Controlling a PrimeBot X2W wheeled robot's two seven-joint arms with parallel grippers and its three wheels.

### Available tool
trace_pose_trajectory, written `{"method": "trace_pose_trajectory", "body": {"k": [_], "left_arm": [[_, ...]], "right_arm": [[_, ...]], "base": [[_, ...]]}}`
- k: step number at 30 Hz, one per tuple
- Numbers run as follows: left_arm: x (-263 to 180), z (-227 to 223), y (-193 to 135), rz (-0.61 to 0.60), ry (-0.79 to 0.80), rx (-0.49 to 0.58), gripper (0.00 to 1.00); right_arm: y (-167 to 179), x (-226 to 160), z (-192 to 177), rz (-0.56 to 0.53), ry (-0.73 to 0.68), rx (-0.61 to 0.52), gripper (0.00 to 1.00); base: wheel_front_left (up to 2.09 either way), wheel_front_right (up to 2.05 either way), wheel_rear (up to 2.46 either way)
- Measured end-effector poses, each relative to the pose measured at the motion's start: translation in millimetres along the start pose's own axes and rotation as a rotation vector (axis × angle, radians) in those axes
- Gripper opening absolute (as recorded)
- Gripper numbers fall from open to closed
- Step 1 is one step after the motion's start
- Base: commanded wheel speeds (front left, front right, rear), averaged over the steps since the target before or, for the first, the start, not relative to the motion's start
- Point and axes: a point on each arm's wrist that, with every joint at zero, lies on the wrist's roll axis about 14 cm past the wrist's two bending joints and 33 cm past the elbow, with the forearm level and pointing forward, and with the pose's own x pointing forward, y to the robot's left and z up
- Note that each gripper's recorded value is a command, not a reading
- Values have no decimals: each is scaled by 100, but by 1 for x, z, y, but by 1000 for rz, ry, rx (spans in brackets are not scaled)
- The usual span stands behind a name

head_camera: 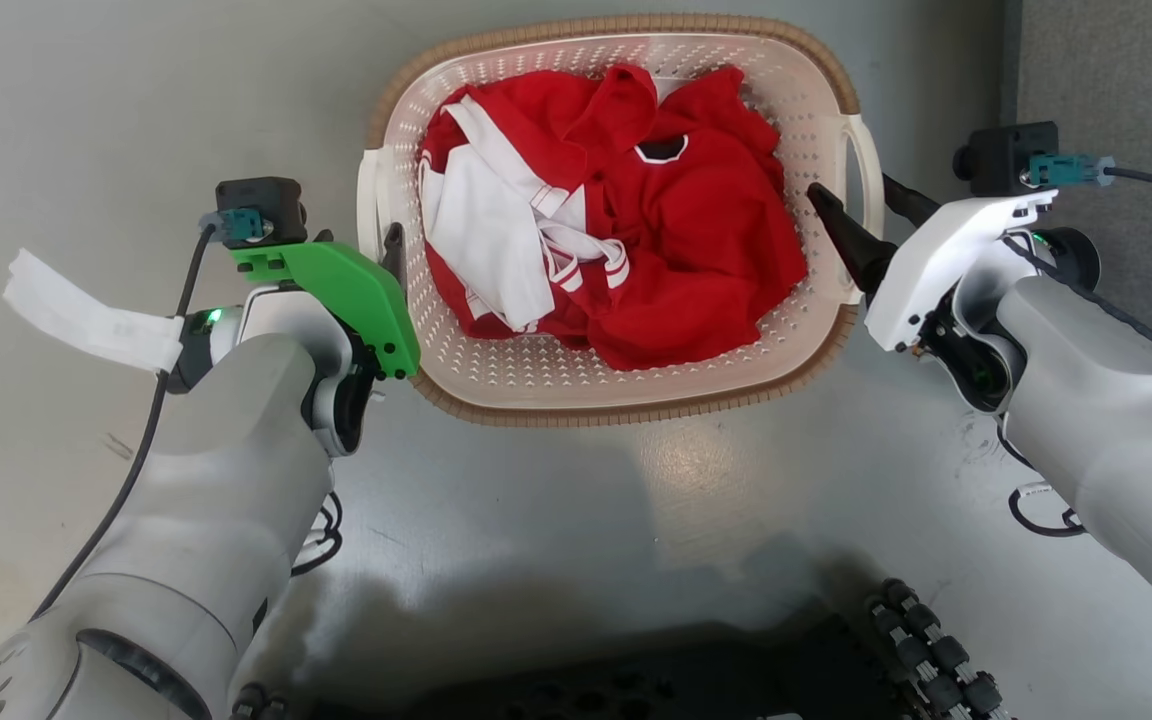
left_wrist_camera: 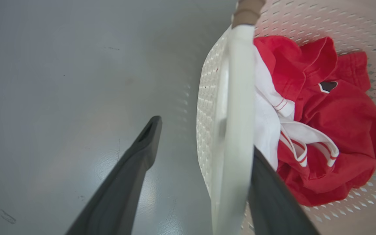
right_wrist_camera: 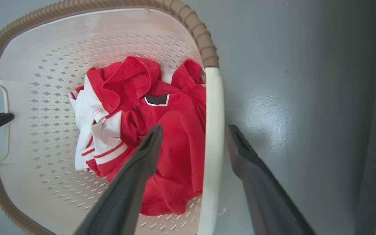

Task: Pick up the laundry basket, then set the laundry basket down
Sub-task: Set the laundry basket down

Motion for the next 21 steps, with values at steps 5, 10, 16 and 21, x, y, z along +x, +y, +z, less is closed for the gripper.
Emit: {"method": "trace_pose_trajectory", "body": {"k": [5,10,16,21], "left_arm": [[-4,5,0,5,-16,7,100],[-11,15,-4,5,-46,27,100],[-26,22,-7,4,-93,29,100],[-45,31,-16,-5,-138,62,100]], "right_arm": [[1,-4,5,-2,-15,-11,100],[2,-11,12,-11,-33,-20,100],[11,-23,22,-9,-75,-7,100],[13,-44,28,-27,-112,8,100]], "base": [[0,0,0],[0,0,0],[0,0,0],[0,0,0]]}}
